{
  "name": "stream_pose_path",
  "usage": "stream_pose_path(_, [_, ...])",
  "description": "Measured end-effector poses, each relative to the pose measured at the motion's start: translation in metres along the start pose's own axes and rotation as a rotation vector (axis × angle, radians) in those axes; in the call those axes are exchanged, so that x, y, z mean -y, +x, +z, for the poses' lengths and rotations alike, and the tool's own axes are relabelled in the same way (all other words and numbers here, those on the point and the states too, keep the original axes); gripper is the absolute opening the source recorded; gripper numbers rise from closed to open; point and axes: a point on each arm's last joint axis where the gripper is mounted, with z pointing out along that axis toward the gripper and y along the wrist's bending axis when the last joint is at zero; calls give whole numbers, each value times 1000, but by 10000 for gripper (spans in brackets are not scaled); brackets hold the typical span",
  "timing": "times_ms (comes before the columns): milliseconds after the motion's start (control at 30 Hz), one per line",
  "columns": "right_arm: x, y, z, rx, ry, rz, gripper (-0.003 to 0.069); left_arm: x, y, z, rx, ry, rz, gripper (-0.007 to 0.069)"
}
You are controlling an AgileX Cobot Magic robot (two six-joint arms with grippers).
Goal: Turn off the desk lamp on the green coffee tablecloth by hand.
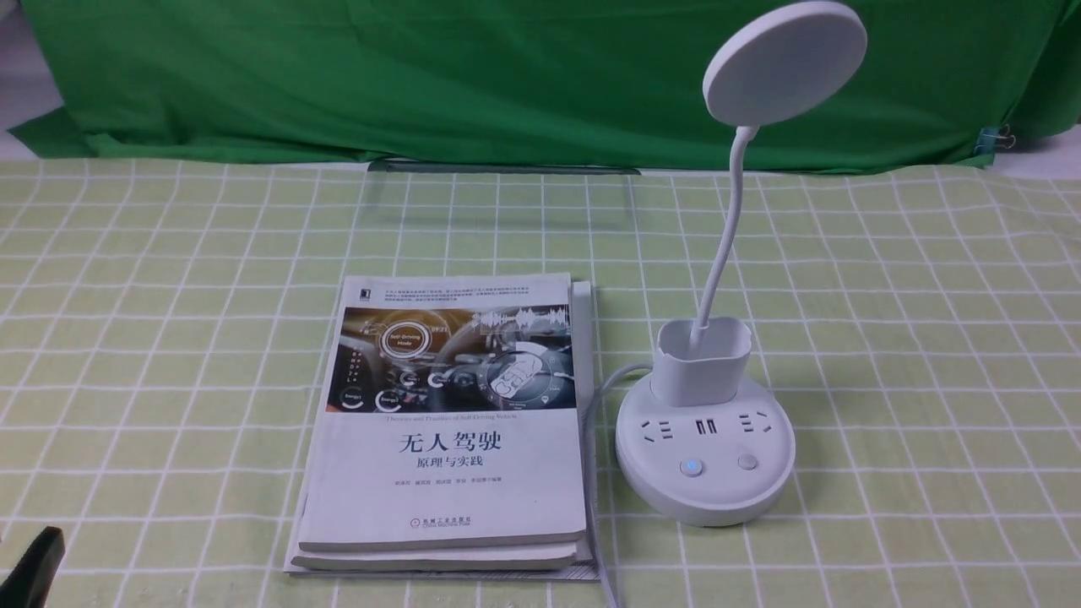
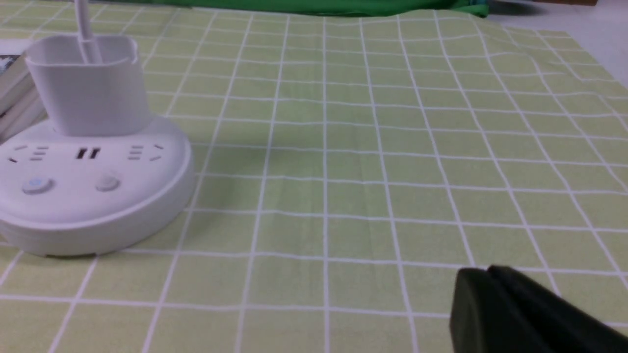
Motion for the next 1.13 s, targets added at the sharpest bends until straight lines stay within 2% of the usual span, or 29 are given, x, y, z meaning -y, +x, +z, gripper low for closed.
stream_pose_path(1133, [0,0,0,0,0,2,147,0,0,0,0,0,0,243])
